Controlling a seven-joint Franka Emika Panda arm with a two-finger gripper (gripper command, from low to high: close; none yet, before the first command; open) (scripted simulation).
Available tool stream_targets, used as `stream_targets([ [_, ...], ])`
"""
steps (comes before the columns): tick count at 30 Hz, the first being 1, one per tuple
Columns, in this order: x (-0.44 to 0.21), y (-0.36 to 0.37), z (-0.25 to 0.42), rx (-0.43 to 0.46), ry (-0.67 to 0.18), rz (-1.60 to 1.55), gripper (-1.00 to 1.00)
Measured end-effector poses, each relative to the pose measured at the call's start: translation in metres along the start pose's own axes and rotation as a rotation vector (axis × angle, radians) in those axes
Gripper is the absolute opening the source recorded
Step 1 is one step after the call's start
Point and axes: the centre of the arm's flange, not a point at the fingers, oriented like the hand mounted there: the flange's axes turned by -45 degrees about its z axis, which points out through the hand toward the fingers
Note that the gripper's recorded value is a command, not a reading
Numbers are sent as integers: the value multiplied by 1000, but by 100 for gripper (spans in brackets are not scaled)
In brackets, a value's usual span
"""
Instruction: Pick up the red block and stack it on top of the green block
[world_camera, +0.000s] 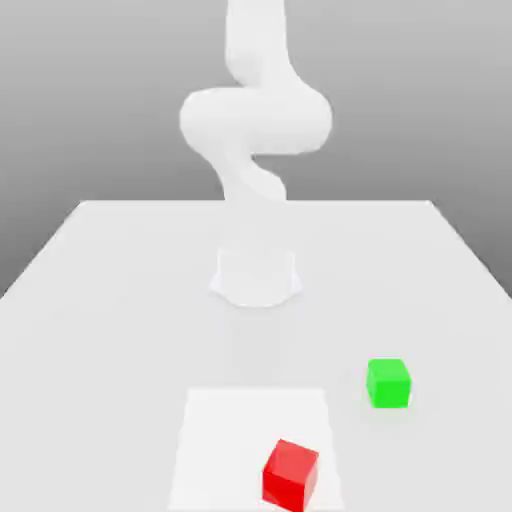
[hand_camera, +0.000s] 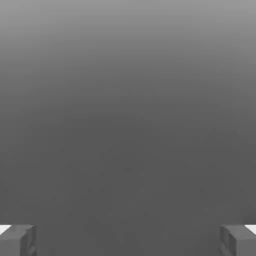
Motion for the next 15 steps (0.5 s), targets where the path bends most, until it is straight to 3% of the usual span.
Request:
stream_targets([
  [7, -23, -5, 143, 146, -190, -250, 0],
  [15, -93, -26, 282, 274, -385, -540, 0],
])
